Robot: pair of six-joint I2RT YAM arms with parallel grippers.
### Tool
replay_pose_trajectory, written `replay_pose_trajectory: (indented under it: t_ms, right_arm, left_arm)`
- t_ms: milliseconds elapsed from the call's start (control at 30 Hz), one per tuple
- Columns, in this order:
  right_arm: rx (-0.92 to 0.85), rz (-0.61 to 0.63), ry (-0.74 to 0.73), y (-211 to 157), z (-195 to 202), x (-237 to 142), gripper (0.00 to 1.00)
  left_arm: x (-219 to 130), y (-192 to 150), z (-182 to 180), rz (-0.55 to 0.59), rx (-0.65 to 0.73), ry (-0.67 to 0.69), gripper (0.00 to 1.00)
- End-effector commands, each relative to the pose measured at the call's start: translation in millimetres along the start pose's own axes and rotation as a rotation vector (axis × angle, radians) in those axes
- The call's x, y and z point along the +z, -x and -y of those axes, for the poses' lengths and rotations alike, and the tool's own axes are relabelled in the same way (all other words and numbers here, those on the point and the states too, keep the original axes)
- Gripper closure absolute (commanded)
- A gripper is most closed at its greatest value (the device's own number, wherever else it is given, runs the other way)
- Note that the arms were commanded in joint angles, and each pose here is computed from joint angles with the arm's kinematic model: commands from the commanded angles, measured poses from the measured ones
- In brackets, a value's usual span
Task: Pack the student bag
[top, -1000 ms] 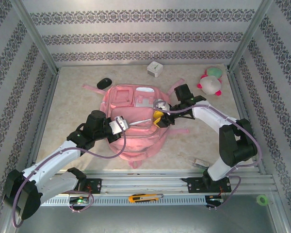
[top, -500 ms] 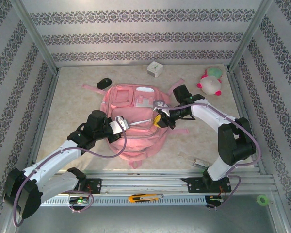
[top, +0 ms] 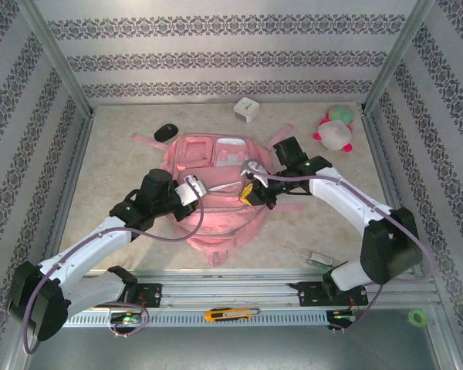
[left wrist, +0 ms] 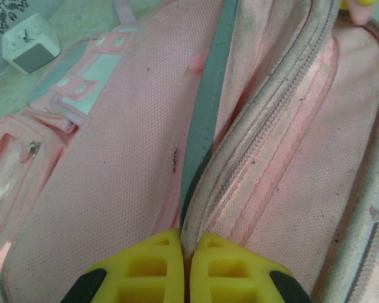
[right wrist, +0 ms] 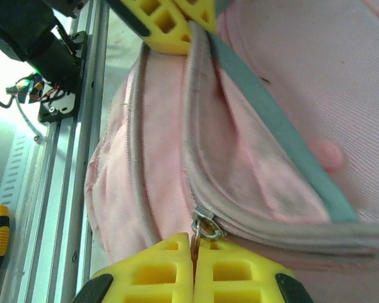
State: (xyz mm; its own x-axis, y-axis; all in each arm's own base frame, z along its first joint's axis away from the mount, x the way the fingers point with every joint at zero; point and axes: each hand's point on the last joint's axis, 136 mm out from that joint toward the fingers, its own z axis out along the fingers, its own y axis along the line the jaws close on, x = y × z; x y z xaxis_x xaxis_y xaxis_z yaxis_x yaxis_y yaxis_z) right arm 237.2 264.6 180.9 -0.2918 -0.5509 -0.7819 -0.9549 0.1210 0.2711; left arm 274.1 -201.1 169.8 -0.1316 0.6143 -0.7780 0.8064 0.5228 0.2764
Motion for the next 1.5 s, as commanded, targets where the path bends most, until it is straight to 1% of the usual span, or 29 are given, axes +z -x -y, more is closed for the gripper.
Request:
replay_pose_trajectory:
  t_ms: [0,167,400,500,600,633,700,767,833,900,967,1033,1167,1267,1333,1400,1467]
  right_arm:
    - [0.097,0.073,0.054,20,-28,1,1.0]
    - [0.174,0.116,0.029,34,-42,6,1.0]
    - [0.318,0.144,-0.002,45,-56,14,1.0]
    - [0.353,0.163,-0.002,46,-63,21,1.0]
    - [0.417,0.174,-0.041,43,-58,21,1.0]
    - [0.456,0.176,-0.067,41,-54,20,1.0]
    - [0.532,0.185,-0.104,40,-46,18,1.0]
    - [0.629,0.198,-0.128,39,-40,17,1.0]
    - [0.731,0.199,-0.134,37,-36,19,1.0]
    - [0.826,0.198,-0.123,37,-35,22,1.0]
    - [0.911,0.202,-0.116,38,-34,25,1.0]
    - [0.998,0.216,-0.121,37,-30,26,1.0]
    - [1.153,0.249,-0.145,35,-23,25,1.0]
    - [1.27,0.26,-0.142,31,-21,26,1.0]
    - [1.331,0.261,-0.13,28,-22,28,1.0]
    - [1.375,0.261,-0.122,24,-23,29,1.0]
    - [1.408,0.266,-0.123,21,-22,29,1.0]
  left_arm:
    - [-8,35,-33,0.065,-0.016,0.139,1.0]
    - [-5,45,-30,0.072,-0.027,0.147,1.0]
    - [13,61,-9,0.099,-0.021,0.098,1.0]
    - [19,67,-6,0.108,-0.028,0.087,1.0]
    - [21,71,-8,0.119,-0.037,0.092,0.99]
    - [21,70,-9,0.119,-0.039,0.098,0.96]
    - [20,69,-9,0.114,-0.043,0.099,0.87]
    - [15,70,-5,0.123,-0.042,0.086,0.76]
    - [8,73,5,0.158,-0.016,0.043,0.64]
    - [1,74,17,0.19,0.024,0.01,0.58]
    - [-5,72,29,0.208,0.067,-0.023,0.55]
    - [-7,71,39,0.207,0.092,-0.04,0.55]
    - [-5,66,58,0.158,0.079,-0.058,0.56]
    - [-2,56,64,0.117,0.065,-0.019,0.56]
    - [-2,52,68,0.111,0.069,0.004,0.57]
    - [0,52,71,0.126,0.076,0.034,0.57]
    - [4,56,75,0.166,0.087,0.065,0.58]
